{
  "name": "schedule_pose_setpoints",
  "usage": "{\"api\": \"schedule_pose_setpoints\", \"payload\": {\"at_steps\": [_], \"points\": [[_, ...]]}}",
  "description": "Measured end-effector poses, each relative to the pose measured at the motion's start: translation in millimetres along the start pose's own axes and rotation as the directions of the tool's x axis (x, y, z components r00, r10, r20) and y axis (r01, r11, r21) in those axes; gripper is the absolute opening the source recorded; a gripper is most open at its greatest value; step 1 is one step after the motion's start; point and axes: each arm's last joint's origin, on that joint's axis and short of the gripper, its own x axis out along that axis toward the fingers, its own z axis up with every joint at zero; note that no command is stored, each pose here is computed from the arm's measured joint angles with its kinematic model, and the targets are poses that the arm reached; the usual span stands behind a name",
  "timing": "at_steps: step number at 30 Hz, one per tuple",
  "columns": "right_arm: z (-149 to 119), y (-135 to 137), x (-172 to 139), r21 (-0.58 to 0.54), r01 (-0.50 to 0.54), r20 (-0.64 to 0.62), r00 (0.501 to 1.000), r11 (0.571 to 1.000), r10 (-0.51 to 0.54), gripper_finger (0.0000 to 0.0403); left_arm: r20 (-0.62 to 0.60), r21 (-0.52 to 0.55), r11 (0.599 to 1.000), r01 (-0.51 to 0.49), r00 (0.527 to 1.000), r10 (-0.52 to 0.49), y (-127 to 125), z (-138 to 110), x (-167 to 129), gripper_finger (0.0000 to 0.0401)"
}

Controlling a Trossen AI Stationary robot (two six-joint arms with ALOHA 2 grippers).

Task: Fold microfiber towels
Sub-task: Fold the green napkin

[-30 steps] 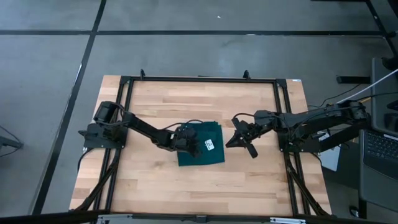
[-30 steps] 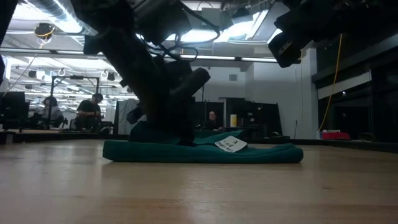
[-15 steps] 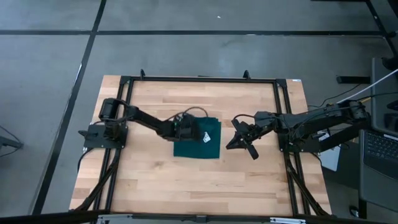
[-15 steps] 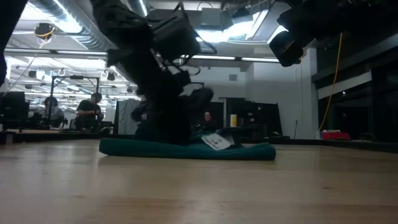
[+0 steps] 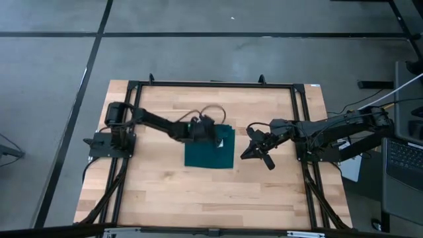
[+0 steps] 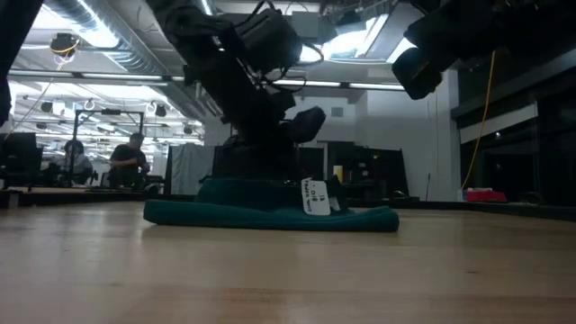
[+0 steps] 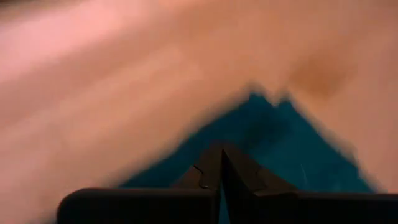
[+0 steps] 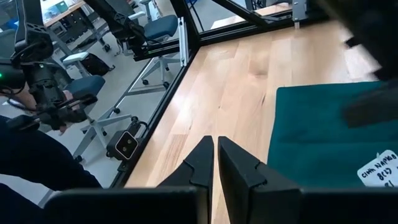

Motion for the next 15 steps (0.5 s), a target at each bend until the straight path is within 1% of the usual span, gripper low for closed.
{"api": "schedule_pose_setpoints", "payload": {"at_steps": [2, 4, 5, 7, 9, 12, 15], "points": [[0, 1, 0, -0.001, -0.007, -0.003, 1.000, 1.000, 0.007, 0.0027, -0.045, 0.033, 0.999, 0.037, 0.998, -0.035, -9, -13, -8, 0.0002], [-1, 2, 1, -0.003, -0.012, -0.005, 1.000, 1.000, 0.012, 0.0027, -0.054, 0.031, 0.996, 0.079, 0.996, -0.077, -19, -20, -15, 0.0002], [-1, 2, 1, -0.003, -0.012, -0.006, 1.000, 1.000, 0.012, 0.0027, -0.054, 0.025, 0.996, 0.087, 0.995, -0.085, -22, -23, -18, 0.0002], [-1, 3, 1, -0.004, -0.005, -0.004, 1.000, 1.000, 0.005, 0.0024, -0.049, 0.016, 0.997, 0.069, 0.996, -0.068, -23, -27, -16, 0.0002], [-1, 3, 1, -0.007, -0.005, -0.001, 1.000, 1.000, 0.005, 0.0019, -0.058, 0.005, 0.999, 0.053, 0.997, -0.052, -20, -29, -8, 0.0002], [0, 3, 1, -0.013, -0.007, 0.004, 1.000, 1.000, 0.007, 0.0011, -0.088, -0.016, 0.998, 0.055, 0.995, -0.056, -13, -30, 10, 0.0002], [0, 3, 1, -0.015, -0.006, 0.004, 1.000, 1.000, 0.006, 0.0005, -0.043, -0.035, 0.999, 0.036, 0.998, -0.038, -3, -22, 26, 0.0002]]}}
